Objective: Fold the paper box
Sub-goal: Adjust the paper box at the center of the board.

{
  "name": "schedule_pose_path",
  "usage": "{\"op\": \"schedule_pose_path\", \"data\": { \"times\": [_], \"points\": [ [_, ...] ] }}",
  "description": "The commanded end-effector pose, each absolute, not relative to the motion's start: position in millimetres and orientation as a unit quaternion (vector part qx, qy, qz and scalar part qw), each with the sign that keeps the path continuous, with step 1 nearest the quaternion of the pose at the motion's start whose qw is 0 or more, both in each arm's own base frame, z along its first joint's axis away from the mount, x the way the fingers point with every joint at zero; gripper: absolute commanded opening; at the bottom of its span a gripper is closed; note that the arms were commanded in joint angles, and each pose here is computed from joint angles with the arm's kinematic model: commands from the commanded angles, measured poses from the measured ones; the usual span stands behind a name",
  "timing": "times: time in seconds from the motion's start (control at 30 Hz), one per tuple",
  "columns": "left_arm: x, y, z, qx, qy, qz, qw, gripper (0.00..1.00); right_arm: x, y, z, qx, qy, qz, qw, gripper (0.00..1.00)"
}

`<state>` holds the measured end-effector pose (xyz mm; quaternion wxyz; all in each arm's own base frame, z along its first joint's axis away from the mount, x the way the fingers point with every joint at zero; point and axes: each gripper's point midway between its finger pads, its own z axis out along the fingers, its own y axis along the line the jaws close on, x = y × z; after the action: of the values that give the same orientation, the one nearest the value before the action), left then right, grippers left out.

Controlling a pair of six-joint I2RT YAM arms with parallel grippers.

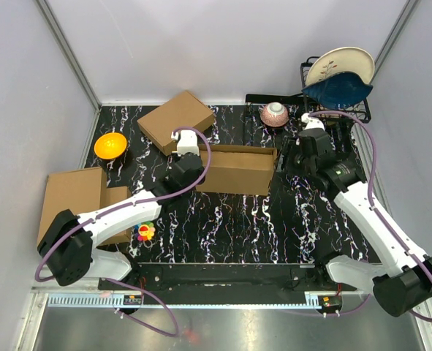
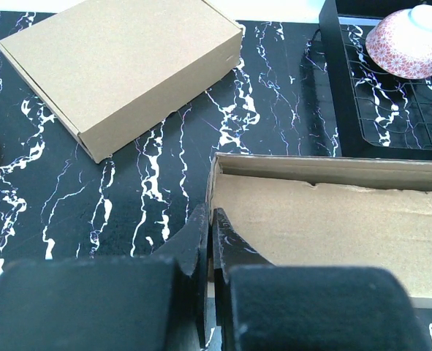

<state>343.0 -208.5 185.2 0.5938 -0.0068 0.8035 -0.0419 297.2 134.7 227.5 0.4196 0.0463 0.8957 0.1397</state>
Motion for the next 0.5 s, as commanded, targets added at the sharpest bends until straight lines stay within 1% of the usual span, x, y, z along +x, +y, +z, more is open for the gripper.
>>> {"op": "schedule_pose_path", "data": {
  "times": [0.0, 0.13, 0.2, 0.3, 0.33, 0.47],
  "points": [
    [292, -183, 81, 0.099, 0.887, 0.049, 0.448, 0.00, 303, 135, 265, 0.040, 0.873, 0.149, 0.463, 0.58],
    [292, -182, 82, 0.100, 0.886, 0.053, 0.450, 0.00, 313, 140, 288, 0.044, 0.851, 0.168, 0.496, 0.58],
    [292, -183, 82, 0.101, 0.886, 0.053, 0.450, 0.00, 322, 140, 290, 0.041, 0.852, 0.154, 0.498, 0.58],
    [292, -183, 83, 0.101, 0.885, 0.054, 0.451, 0.00, 331, 146, 285, 0.027, 0.860, 0.148, 0.488, 0.55],
    [292, -184, 82, 0.102, 0.885, 0.054, 0.451, 0.00, 333, 146, 283, 0.026, 0.861, 0.146, 0.487, 0.49],
    [293, -186, 85, 0.103, 0.884, 0.052, 0.453, 0.00, 335, 150, 271, 0.011, 0.868, 0.143, 0.475, 0.37]
  ]
}}
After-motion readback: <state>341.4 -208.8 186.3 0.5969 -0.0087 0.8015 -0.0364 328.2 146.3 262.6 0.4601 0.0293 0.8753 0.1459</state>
